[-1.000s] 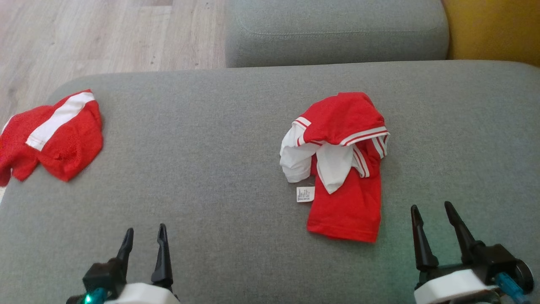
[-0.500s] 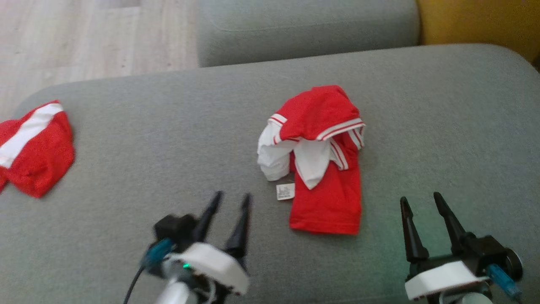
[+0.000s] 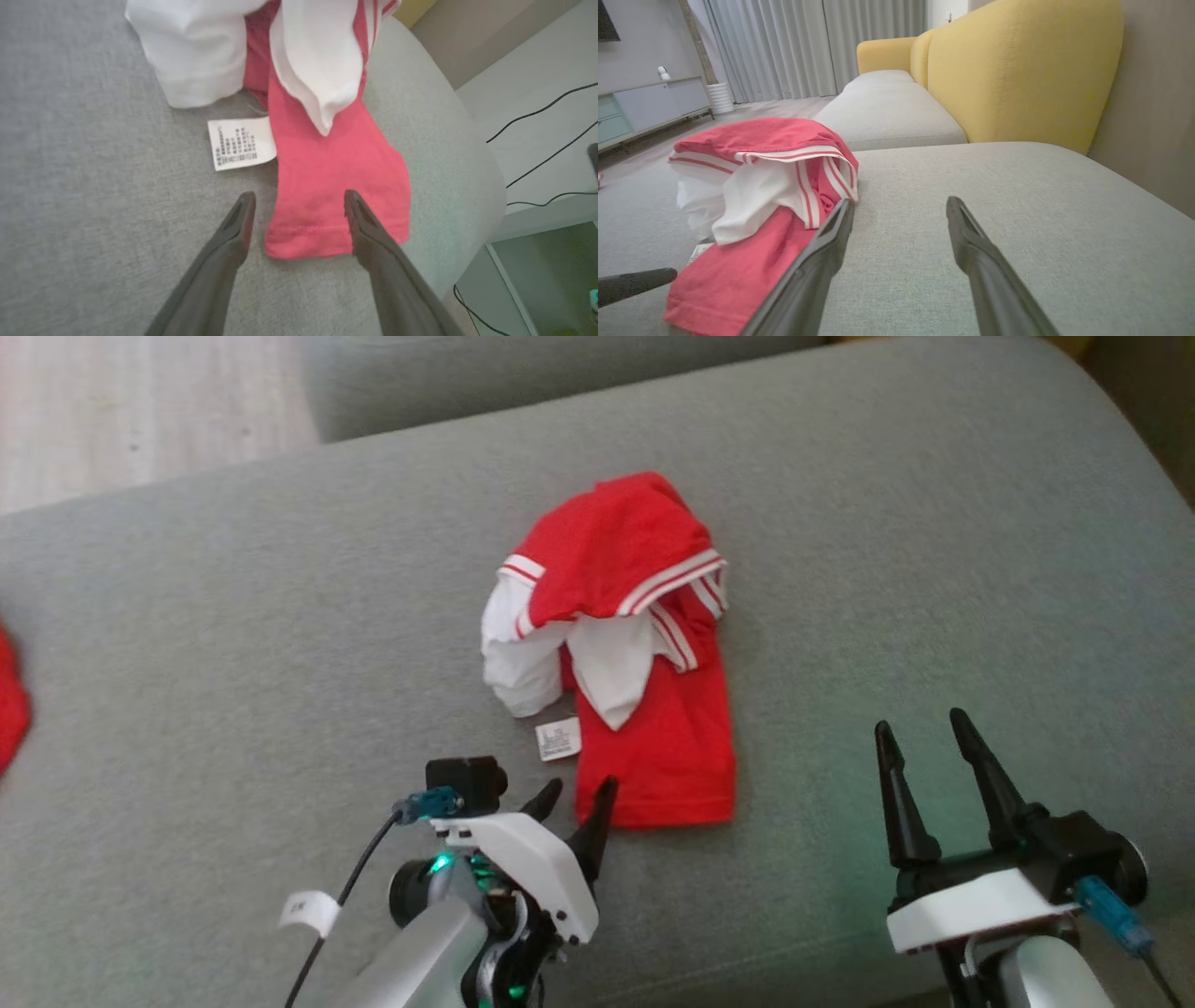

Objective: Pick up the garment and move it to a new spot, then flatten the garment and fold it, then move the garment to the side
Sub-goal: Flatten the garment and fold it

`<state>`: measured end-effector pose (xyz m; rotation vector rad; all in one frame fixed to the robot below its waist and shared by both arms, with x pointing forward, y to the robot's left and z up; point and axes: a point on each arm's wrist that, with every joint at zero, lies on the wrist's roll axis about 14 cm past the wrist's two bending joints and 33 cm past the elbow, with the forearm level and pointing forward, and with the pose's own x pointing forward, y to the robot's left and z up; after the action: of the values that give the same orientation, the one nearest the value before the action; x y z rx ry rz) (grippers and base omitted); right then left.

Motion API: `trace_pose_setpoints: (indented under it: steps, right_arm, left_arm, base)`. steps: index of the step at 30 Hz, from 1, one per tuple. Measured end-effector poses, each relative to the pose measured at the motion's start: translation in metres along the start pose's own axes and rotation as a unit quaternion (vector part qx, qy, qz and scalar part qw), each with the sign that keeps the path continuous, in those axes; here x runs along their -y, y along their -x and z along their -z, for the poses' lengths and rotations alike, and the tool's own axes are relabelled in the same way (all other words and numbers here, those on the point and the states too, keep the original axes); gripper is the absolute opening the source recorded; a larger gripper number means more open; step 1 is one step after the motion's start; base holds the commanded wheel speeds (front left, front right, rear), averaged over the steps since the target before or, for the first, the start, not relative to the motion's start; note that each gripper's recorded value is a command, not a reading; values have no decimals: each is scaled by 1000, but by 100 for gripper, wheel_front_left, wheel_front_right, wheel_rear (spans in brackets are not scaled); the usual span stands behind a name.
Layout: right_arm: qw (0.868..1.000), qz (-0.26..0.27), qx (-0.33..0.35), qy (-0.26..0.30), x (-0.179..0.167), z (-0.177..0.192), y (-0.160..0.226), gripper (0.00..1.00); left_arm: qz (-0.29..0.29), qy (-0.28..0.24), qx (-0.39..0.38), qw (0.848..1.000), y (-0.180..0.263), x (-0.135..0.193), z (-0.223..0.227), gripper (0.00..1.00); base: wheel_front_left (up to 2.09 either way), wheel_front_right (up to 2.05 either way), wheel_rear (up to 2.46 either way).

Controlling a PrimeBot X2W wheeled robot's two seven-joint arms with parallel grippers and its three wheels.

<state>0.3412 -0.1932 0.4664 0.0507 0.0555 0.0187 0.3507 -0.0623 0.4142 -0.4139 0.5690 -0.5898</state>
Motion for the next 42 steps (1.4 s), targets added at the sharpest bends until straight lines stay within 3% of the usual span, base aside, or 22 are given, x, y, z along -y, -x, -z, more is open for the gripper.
trace_pose_setpoints:
  steps: [4,5,6,7,14,19,22,26,33,36,42]
  right_arm:
    - [1000,20,-7,4,14,4,6,100]
    - [1000,22,-7,4,15,4,6,100]
    - [1000,22,-7,4,15,4,6,100]
    - [1000,22,-7,4,15,3,6,100]
    - [1000,23,4,4,16,-3,7,100]
    - [1000,15,11,2,11,-7,7,100]
    - [1000,7,14,1,6,-8,6,100]
    - [1000,-1,17,-1,-1,-10,7,100]
    - [1000,15,16,-9,6,-8,15,100]
    - [999,27,17,-12,12,-9,19,100]
    - [999,44,23,-15,22,-11,23,100]
  left_arm:
    - [-13,6,-39,999,-9,-7,22,100]
    - [-10,11,-42,999,-10,-6,23,89]
    - [-10,11,-42,999,-10,-6,23,24]
    - [-5,15,-44,999,-11,-4,23,0]
    - [1,-2,-25,1000,-11,1,7,0]
    - [5,-107,46,993,-10,-5,-76,0]
    - [-30,-195,90,976,2,-26,-142,0]
    - [-71,-286,160,942,21,-37,-230,0]
    - [-91,-404,252,875,38,-10,-325,0]
    - [-83,-426,262,862,36,0,-334,0]
    - [-71,-438,249,861,32,6,-324,0]
  base:
    - [0,0,0]
    - [0,0,0]
    - [0,0,0]
    - [0,0,0]
    - [0,0,0]
    - [0,0,0]
    - [0,0,0]
    - [0,0,0]
    - [0,0,0]
    - [0,0,0]
    - [0,0,0]
